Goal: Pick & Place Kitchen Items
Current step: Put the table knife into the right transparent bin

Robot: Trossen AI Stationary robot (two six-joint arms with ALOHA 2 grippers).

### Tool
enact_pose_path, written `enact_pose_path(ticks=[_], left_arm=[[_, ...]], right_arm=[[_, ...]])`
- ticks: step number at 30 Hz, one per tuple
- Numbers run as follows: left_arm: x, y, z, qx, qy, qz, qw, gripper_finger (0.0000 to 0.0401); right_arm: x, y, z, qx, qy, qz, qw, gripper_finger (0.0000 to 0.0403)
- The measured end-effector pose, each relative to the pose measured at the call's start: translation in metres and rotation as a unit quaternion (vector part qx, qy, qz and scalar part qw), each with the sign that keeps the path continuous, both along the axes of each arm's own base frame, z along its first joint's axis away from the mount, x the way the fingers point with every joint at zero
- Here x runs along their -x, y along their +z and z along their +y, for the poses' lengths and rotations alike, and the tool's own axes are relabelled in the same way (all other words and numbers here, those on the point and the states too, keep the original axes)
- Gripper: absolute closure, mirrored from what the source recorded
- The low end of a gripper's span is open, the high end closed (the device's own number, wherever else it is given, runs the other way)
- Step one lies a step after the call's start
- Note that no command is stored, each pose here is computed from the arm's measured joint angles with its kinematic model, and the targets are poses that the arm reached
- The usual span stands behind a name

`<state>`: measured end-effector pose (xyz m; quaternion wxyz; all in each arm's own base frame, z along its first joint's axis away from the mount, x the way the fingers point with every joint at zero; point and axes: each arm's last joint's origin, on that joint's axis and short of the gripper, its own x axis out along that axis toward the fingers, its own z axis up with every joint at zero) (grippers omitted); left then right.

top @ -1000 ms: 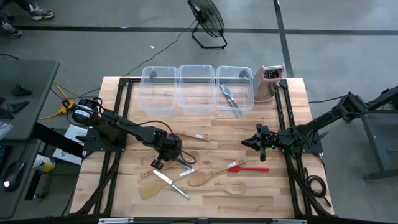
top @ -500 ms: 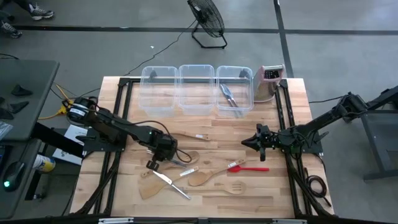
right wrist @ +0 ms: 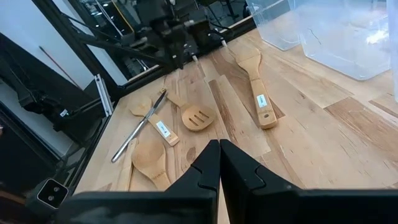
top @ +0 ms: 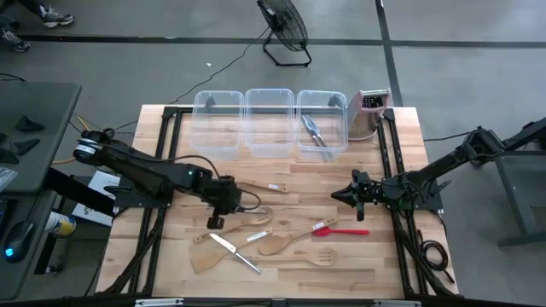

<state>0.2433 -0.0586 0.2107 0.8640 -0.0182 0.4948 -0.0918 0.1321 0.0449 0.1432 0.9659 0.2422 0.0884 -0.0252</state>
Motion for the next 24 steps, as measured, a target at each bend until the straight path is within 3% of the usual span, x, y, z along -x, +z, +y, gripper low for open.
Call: enact_pose_path(ticks=[7,13,24], left_arm=[[-0.022,0.044,-0.003,-0.003,0.035,-0.082,0.996,0.0366],[-0.036,0.078,-0.003,0.010,0.085,-0.172,0.981,0.0366],[-0.057,0.117,0.016,0.089,0.180,-0.356,0.912,0.0366]], right_arm=[[0.000,0.000,0.000,0.000,0.000,0.000,1.000,0.0400],[0.000,0.000,0.000,0.000,0.000,-0.001,1.000,0.0400],[0.000,0.000,0.000,0.014,-0.001,-0.001,1.000,0.0400]])
